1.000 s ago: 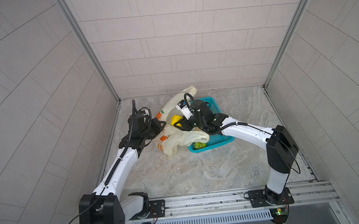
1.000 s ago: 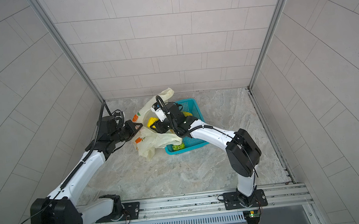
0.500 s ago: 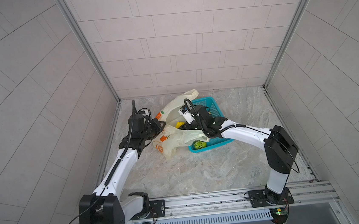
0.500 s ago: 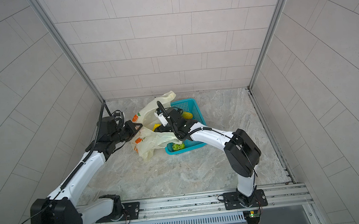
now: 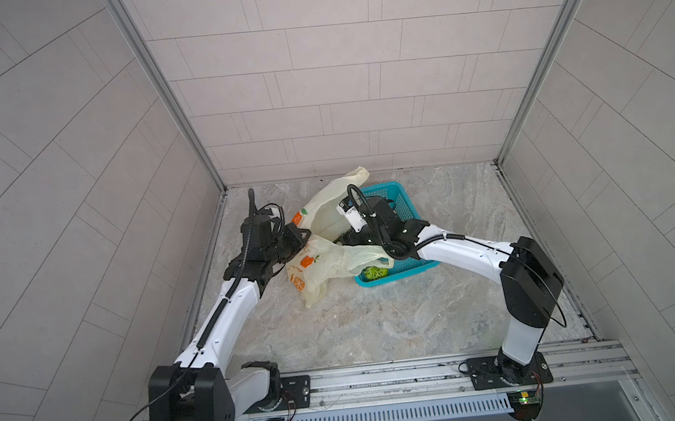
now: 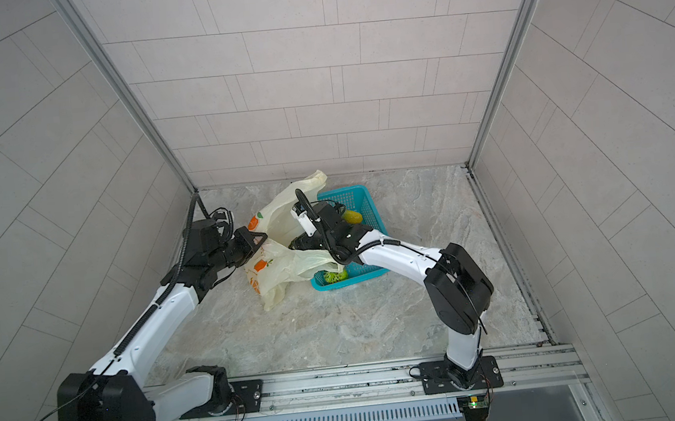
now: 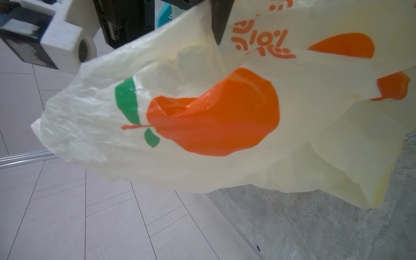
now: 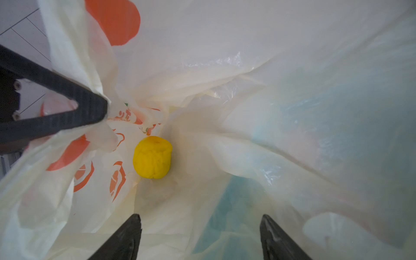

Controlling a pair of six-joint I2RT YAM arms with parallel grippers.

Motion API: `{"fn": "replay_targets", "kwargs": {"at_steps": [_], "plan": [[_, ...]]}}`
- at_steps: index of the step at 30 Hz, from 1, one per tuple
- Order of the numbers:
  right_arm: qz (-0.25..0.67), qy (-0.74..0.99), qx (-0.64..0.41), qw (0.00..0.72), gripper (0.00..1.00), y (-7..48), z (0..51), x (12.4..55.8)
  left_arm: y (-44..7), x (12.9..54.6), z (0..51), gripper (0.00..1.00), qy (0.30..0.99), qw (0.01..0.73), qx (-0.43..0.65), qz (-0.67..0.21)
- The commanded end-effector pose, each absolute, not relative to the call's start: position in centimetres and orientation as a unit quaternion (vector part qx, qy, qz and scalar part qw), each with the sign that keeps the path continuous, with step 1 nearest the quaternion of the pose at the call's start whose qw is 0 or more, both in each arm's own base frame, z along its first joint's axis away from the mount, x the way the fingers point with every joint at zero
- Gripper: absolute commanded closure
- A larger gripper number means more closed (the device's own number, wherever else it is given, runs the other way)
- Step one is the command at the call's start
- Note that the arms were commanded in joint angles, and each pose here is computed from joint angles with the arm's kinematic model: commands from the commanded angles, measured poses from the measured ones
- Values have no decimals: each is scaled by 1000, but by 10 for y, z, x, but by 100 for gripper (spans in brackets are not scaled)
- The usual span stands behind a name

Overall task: Place the fruits into the plastic bag
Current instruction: 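Carry the lemon into the bag held open by the left gripper and release, then return the right gripper to the basket and grasp the green custard apple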

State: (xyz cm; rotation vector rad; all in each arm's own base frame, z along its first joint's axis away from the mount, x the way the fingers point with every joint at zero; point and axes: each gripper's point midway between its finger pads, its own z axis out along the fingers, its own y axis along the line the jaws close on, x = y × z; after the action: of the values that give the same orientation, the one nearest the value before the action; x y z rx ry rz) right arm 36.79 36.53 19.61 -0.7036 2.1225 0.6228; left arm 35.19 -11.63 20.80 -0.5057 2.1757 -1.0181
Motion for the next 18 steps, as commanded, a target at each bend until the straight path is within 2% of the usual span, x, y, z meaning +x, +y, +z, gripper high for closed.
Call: {"fn": "replay_targets", "kwargs": {"at_steps": [1, 6, 11, 15, 18], "plan": [[248, 815, -271, 449, 21, 352, 242, 365, -116, 349, 208, 100, 836, 343, -184, -386], [235, 807, -231, 491, 20, 313, 275, 367, -116, 348, 208, 100, 837, 343, -183, -384], [228, 811, -122, 524, 19, 245, 292, 379, -115, 347, 205, 100, 841, 342, -181, -378], [215, 824, -14, 524, 19, 186, 279, 384, -115, 347, 206, 100, 842, 345, -178, -376], [197, 847, -7, 493, 20, 174, 250, 379, -114, 348, 205, 100, 843, 346, -176, -373]]}}
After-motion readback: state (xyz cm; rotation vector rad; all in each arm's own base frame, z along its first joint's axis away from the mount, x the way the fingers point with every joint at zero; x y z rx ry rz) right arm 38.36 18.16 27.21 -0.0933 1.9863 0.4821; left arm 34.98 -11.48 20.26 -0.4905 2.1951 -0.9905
